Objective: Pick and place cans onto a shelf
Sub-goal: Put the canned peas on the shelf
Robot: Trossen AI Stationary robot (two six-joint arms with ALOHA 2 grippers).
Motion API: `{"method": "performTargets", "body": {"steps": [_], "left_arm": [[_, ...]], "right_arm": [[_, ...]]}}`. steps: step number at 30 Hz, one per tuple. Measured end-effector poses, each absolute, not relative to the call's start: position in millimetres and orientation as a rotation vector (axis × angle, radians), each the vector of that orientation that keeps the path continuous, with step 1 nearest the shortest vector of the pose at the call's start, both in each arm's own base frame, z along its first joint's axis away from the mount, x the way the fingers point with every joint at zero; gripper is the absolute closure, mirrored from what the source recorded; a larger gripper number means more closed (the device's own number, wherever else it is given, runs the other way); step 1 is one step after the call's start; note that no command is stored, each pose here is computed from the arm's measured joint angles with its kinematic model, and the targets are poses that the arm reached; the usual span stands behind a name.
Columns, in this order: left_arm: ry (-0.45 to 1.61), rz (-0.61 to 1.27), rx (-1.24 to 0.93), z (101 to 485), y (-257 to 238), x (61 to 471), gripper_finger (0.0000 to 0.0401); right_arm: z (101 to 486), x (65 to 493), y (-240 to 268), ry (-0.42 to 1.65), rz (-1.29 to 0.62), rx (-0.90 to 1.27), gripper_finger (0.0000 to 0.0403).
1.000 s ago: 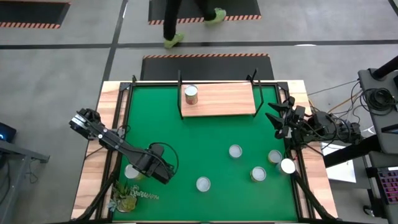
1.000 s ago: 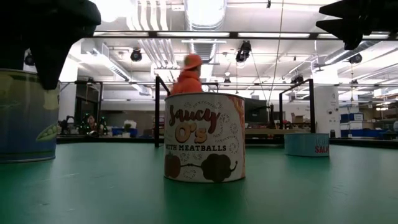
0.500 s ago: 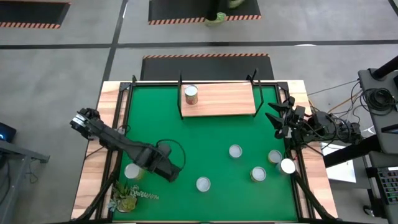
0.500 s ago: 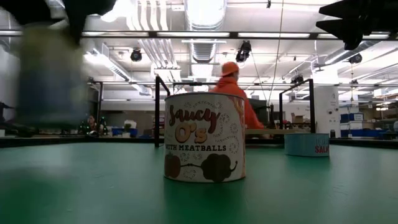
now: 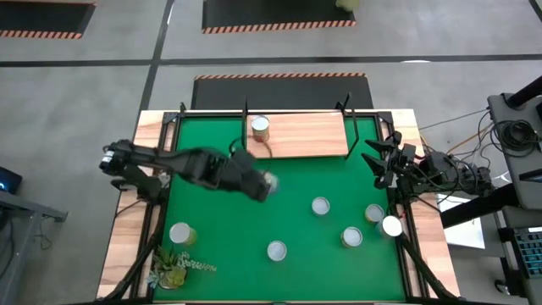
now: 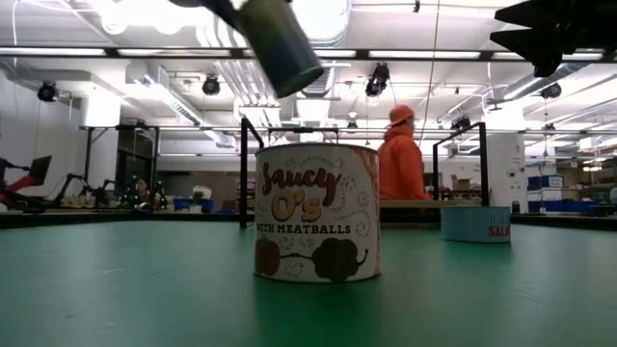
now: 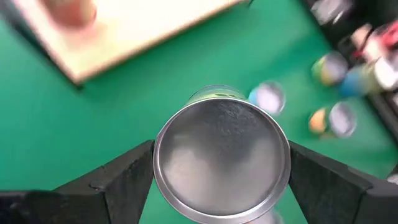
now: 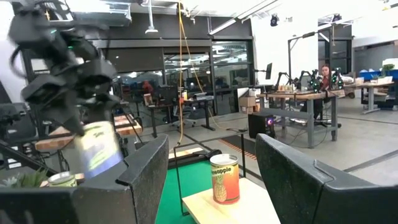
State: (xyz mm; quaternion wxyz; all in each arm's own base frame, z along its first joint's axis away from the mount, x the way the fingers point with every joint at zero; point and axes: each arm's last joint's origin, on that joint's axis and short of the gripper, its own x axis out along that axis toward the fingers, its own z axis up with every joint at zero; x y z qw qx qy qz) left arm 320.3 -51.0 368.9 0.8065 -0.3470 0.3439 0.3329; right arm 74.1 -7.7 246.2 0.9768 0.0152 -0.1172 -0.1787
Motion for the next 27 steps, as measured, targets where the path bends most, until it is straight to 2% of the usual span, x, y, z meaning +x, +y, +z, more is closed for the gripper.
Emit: {"method": "performTargets", "body": {"steps": [6,13,20,27], "left_arm": [[0.606,0.669,-0.677,379.8,-10.2,337.9,0.0088],[0.595,0.742,-0.639,374.6,27.8,345.4,0.0088],[0.775,0.734,-0.599,328.8,40.1,375.4,0.0088],[0.846,0.799,-0.601,311.6,60.9,378.7,0.0088]], "right_arm": [[246.9,73.9,-7.7,-0.241,-0.361,0.031,0.0175],[248.6,73.2,-7.8,-0.246,-0.360,0.029,0.0175],[248.2,73.1,-7.8,-0.240,-0.361,0.021,0.0175],[247.5,73.3,-7.7,-0.234,-0.361,0.021,0.0175]]}}
